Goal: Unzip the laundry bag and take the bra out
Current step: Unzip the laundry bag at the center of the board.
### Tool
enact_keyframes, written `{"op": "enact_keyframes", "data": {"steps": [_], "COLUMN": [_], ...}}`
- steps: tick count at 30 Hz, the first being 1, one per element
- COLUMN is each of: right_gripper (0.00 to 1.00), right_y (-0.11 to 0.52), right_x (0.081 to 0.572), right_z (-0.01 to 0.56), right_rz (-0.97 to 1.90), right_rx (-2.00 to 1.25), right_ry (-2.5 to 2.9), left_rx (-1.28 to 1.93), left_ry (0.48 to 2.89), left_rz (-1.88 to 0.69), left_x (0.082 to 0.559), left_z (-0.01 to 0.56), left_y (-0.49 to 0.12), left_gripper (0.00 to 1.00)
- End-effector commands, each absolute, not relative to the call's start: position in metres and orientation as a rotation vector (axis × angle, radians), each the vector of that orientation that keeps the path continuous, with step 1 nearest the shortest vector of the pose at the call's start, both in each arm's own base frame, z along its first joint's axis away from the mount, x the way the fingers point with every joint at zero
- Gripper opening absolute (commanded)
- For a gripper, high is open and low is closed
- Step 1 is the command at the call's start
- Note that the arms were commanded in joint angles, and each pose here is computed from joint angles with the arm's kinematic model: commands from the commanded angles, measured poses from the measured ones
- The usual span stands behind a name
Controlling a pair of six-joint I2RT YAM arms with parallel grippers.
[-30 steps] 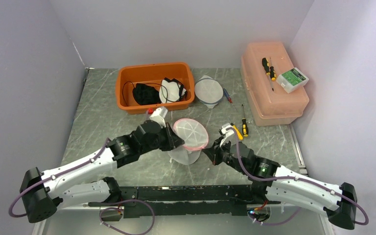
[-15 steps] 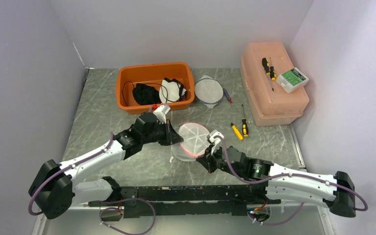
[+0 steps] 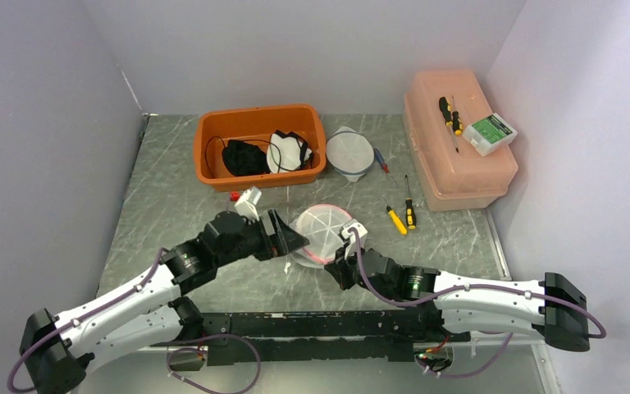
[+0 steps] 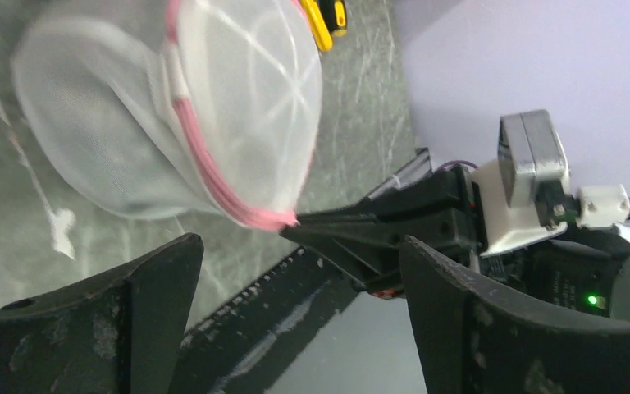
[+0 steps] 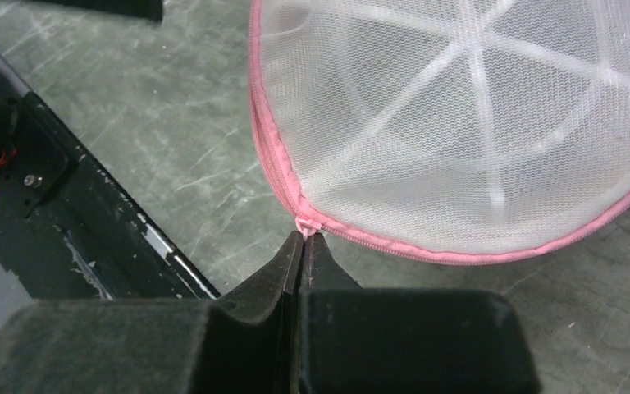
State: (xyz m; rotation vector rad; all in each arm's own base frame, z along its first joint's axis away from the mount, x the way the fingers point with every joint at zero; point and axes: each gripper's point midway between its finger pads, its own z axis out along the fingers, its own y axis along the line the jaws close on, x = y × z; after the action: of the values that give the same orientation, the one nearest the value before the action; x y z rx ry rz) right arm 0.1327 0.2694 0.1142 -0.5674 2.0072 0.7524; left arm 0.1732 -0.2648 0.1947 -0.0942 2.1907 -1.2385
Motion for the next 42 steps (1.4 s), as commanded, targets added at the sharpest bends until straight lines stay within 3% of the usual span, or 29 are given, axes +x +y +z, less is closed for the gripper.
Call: {"op": "enact_keyframes", "data": {"steps": [1,4,9,13,21,24,29,34,42], "right_gripper": [0.0,0.0,0.0,0.0,0.0,0.0,0.0,0.0,0.0], "right_y": [0.28,0.284,0.286,0.286,0.291,0.295,0.293,0.283,0.257], "right_x": [0.144,0.144,0.141,0.138,0.129,0.126,0.127,0.133,0.151], "right_z": [0.134,0.134,0.136,0.138,0.14,0.139,0.137,0.126,0.102], "right_rz": [0.762,0.769,0.778,0.802,0.868,0.878,0.86,0.782,0.63], "right_rx": [-0.483,-0.492,-0.518,-0.533,-0.576,-0.596,-0.595,-0.557,-0.429], "right_ry": [1.967,1.969,1.968,1.958,1.934,1.933,1.94,1.983,2.083], "left_rx": [-0.294,-0.332,-0.404,-0.474,-0.525,-0.526,-0.531,-0.557,-0.539], "left_ry": [2.289,2.292,2.321,2.306,2.293,2.292,2.3,2.29,2.275], "left_rz": [-1.239,-1.255,-1.237,-1.189,-1.112,-1.094,-1.062,-1.033,-1.018], "left_x": [0.152,0.148,0.157,0.167,0.177,0.18,0.181,0.18,0.177], "left_z": [0.169,0.165,0.155,0.153,0.146,0.143,0.138,0.138,0.144], "left_y": [-0.281,-0.301,-0.321,-0.318,-0.314,-0.315,-0.312,-0.301,-0.289], "left_gripper": [0.94,0.89,0.68,0.58,0.6,0.57,0.34,0.04,0.03]}}
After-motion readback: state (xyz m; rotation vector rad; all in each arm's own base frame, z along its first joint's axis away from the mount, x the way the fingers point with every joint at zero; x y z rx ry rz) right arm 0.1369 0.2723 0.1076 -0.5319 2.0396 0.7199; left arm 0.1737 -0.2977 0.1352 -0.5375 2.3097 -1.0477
